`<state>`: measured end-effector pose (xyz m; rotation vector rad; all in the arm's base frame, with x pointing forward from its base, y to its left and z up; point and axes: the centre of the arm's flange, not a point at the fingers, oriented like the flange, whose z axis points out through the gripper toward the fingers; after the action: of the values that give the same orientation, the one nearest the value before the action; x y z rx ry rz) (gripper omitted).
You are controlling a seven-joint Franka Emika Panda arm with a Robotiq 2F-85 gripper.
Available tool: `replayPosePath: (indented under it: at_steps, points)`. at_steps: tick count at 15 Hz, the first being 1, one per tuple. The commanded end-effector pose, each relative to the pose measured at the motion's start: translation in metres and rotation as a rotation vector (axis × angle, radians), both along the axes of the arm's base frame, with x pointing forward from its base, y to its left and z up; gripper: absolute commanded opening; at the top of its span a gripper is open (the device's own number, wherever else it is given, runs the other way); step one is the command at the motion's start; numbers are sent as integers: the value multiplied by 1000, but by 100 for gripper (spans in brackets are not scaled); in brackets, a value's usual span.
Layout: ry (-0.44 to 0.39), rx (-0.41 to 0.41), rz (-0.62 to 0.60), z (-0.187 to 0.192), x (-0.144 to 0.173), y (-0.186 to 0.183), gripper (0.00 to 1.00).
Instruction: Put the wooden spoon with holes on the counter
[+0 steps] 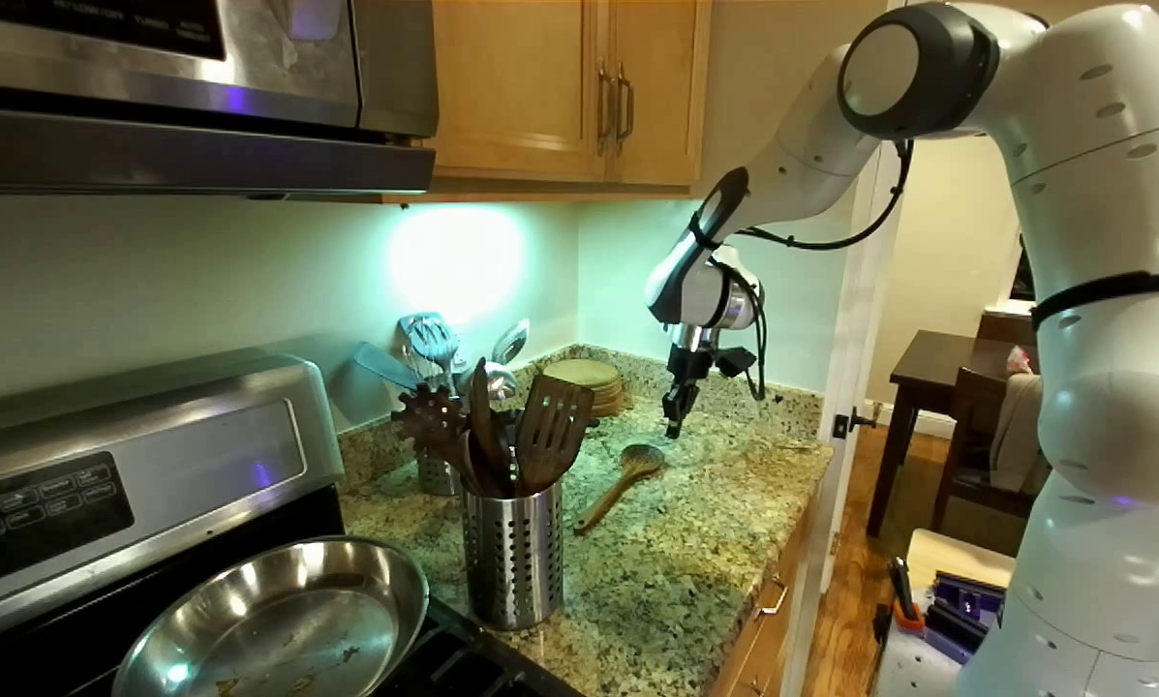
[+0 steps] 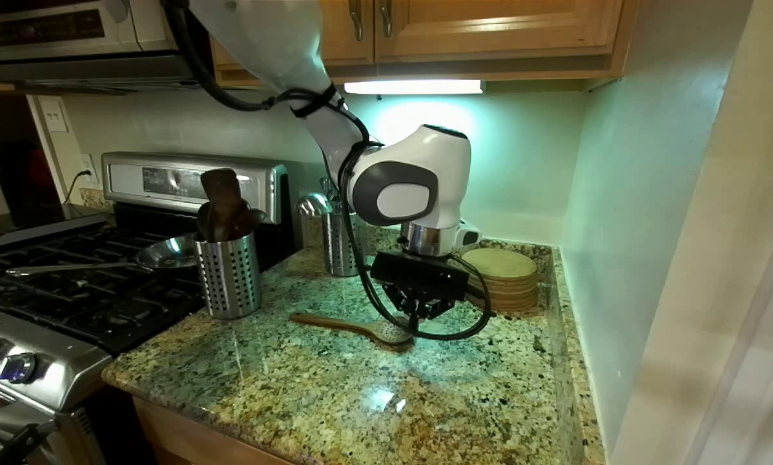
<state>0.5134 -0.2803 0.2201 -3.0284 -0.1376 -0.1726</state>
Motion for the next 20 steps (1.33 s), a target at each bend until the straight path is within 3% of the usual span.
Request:
replayPosePath:
  at_steps: [1,6,12,14,20]
  points:
    - [-3,-131,-5,32,-24,17,28]
    - [42,-223,7,74,-40,36,57]
    - [66,-221,-24,124,-55,58,95]
    - [74,-214,-34,137,-60,62,100]
    - [75,-183,-37,161,-73,76,100]
